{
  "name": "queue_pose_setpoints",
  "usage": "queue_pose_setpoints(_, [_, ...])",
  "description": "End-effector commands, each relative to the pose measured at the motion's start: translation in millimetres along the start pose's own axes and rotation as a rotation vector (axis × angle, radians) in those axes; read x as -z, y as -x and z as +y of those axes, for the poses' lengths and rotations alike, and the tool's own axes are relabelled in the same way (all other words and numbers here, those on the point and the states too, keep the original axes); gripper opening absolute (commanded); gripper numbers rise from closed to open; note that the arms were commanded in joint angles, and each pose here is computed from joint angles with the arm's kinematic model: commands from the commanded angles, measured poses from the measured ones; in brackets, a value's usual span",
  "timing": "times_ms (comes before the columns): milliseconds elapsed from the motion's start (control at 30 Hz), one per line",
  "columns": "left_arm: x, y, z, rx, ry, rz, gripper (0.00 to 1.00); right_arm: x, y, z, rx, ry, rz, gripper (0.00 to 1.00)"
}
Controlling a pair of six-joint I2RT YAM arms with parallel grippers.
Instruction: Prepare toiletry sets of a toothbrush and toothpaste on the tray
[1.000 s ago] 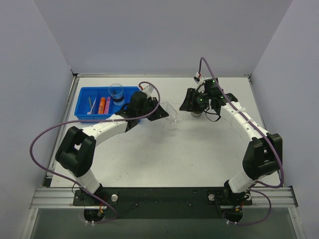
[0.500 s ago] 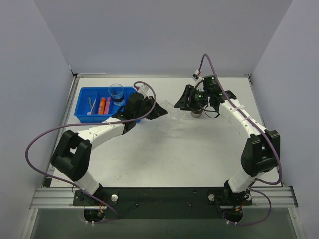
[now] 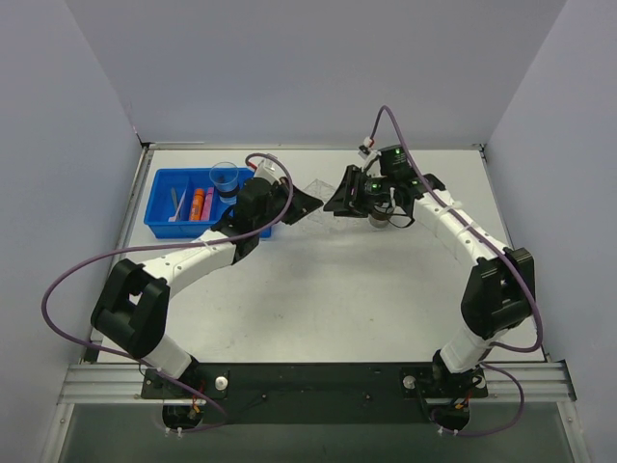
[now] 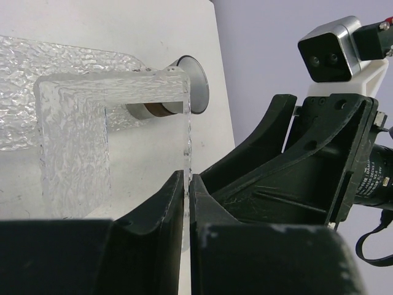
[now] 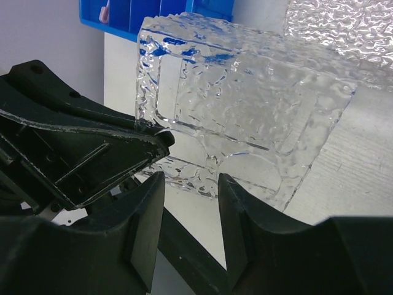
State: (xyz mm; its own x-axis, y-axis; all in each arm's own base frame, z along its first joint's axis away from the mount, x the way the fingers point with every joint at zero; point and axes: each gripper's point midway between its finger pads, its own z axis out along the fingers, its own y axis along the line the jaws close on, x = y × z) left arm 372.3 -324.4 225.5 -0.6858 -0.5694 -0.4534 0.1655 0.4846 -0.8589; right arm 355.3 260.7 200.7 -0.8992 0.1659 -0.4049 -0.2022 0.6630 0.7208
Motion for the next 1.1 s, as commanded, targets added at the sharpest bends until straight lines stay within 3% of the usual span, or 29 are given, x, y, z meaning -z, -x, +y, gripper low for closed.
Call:
queue_pose_setpoints(0, [12, 23, -43, -0.008, -0.136, -0.089, 0.0, -4, 3, 5, -0.003, -0.013, 0.01, 0.35])
queue_pose_setpoints(500, [12, 17, -51, 0.0, -0.173, -0.087, 0.0, -19, 7, 2, 0.038, -0.095, 0.025, 0.31])
queue_pose_setpoints(600, [11, 12, -51, -0.001, -0.174, -0.072, 0.0, -19, 12, 4, 0.033, -0.102, 0.015, 0.22])
queue_pose_setpoints(633, [11, 11, -52, -0.002, -0.176, -0.065, 0.0, -19, 12, 3, 0.031, -0.111, 0.015, 0.1])
queue_pose_setpoints(700, [10, 8, -50, -0.002, -0.17, -0.054, 0.0, -16, 18, -1, 0.037, -0.139, -0.01, 0.0])
queue_pose_setpoints(800, [9, 5, -47, -0.011, -0.153, -0.028, 0.01, -13, 22, -4, 0.047, -0.166, -0.032, 0.0])
queue_pose_setpoints(867, [8, 4, -49, -0.043, -0.151, -0.014, 0.12, -11, 24, -3, 0.059, -0.173, -0.041, 0.0])
queue_pose_setpoints(900, [7, 2, -45, -0.054, -0.129, 0.0, 0.23, -10, 26, -5, 0.065, -0.185, -0.05, 0.0])
queue_pose_setpoints(1067, [11, 3, -42, -0.156, -0.087, 0.017, 0.48, -6, 31, -12, 0.096, -0.229, -0.077, 0.0])
